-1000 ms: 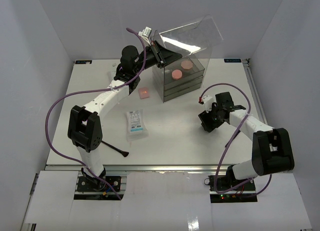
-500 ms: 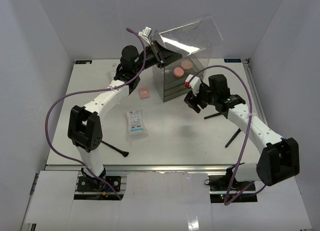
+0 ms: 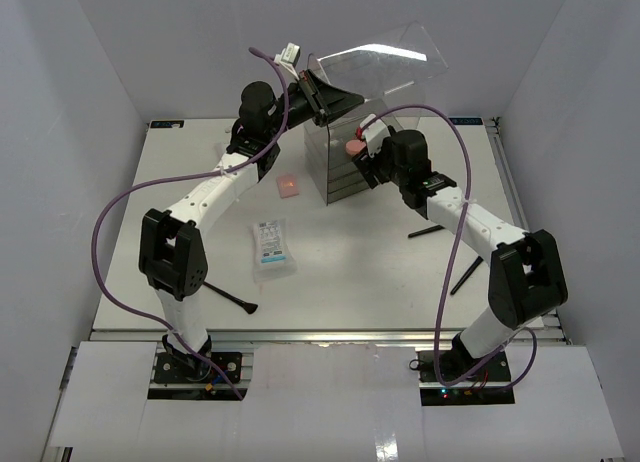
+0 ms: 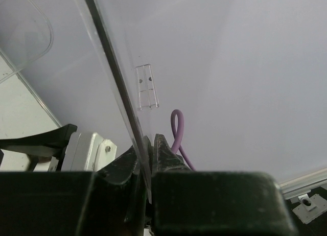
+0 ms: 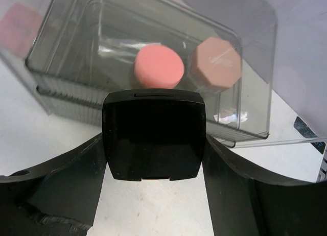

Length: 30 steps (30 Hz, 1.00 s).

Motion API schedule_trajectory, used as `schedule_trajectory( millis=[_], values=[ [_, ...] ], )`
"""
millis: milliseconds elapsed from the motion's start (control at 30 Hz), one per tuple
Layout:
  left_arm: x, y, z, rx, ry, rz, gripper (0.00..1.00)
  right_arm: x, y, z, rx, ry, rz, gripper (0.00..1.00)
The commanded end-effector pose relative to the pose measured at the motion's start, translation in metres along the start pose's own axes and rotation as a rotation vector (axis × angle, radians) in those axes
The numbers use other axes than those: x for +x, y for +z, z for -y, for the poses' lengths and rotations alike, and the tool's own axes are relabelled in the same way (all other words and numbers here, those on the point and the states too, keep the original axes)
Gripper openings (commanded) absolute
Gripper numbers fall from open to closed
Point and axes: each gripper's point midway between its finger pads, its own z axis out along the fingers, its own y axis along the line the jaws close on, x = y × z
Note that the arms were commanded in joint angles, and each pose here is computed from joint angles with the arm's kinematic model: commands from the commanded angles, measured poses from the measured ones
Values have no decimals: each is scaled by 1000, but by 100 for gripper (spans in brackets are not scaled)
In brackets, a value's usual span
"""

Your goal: Organize the makeup

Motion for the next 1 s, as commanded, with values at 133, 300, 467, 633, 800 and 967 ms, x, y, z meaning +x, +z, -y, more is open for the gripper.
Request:
schedule_trajectory(
  millis=[133,300,467,633,800,967],
  values=[
    [-25,-5,78,186,158,70,8,-61,20,36,149,110,165,8],
    [-24,-6,78,184,158,65,8,-63,32,42,180,141,167,9],
    [-22,-6,77,183,154,60,8,-62,46,44,200,177,165,10],
    [-21,-7,76,178,156,55,8,-56,60,47,220,200,150,23],
    [-20,-7,75,176,156,51,8,-47,70,42,199,197,123,59],
    [-19,-8,73,174,154,48,8,-53,59,33,142,178,127,87]
  ],
)
